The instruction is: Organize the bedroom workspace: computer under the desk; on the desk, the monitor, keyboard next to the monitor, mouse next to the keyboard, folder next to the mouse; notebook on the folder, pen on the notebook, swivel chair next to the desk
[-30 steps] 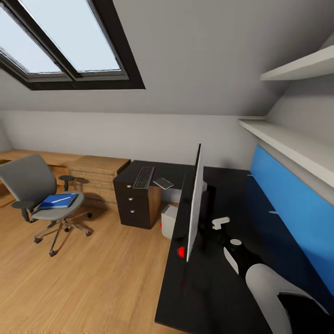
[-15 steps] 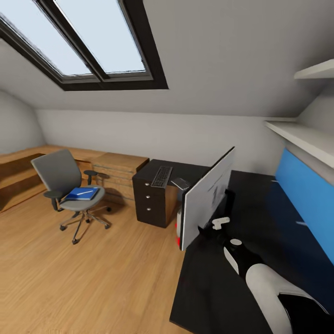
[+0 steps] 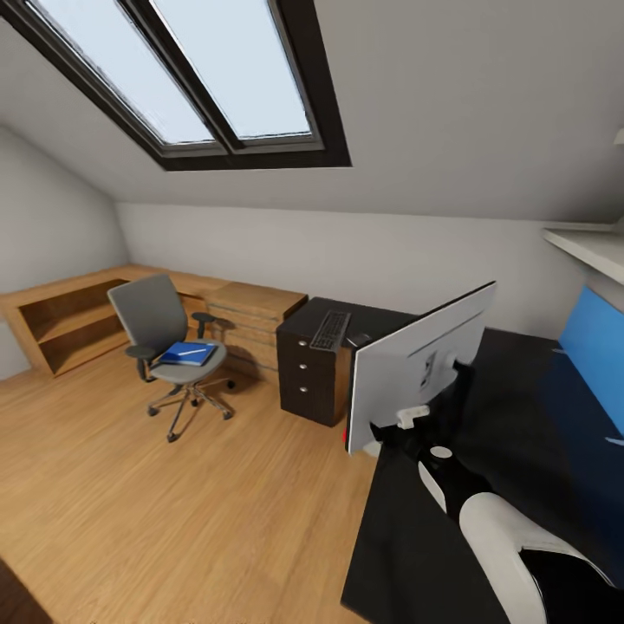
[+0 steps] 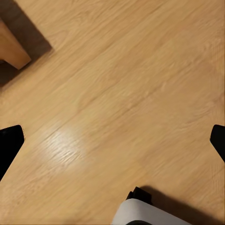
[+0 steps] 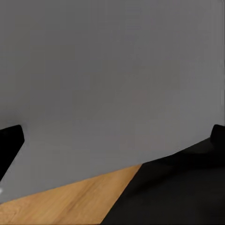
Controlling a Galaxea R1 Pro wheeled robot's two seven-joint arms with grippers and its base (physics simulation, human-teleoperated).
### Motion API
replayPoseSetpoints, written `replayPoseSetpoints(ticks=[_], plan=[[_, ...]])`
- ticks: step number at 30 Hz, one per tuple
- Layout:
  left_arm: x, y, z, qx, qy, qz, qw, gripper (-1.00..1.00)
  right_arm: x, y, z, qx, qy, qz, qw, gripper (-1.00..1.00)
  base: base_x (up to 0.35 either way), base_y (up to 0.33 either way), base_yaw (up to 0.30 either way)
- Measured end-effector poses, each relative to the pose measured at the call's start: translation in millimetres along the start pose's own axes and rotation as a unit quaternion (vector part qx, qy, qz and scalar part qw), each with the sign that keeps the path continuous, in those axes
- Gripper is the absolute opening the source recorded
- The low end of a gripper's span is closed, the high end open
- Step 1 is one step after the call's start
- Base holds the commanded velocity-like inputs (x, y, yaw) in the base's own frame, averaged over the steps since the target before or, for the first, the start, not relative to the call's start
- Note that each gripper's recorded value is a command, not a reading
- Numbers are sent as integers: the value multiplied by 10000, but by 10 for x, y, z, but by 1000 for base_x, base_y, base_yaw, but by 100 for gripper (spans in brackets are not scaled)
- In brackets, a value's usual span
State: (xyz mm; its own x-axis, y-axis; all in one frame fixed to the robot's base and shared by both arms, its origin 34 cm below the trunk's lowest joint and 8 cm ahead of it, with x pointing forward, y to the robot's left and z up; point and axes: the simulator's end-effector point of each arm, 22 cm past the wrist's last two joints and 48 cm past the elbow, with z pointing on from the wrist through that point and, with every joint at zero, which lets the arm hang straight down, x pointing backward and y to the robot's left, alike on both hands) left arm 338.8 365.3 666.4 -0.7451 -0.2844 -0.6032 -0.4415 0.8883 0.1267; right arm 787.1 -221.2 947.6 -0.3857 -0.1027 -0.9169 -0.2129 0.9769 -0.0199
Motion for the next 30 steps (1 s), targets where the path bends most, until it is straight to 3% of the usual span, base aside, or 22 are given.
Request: replayPoseSetpoints(ticks=[6,17,30], plan=[[-1,-6,-1,11,-4,4,10000,100,-3,-16,-4,9,-3,-4,10000,100,199,121,21],[4,-17,-2,18,3,2,10000,100,0,-16,-2,4,-3,-4,10000,100,20,12,-12],[-30,2,9,22,-29,7,10000,100,-1,-13,-2,5,-7,-5,10000,100,0,49,-237]])
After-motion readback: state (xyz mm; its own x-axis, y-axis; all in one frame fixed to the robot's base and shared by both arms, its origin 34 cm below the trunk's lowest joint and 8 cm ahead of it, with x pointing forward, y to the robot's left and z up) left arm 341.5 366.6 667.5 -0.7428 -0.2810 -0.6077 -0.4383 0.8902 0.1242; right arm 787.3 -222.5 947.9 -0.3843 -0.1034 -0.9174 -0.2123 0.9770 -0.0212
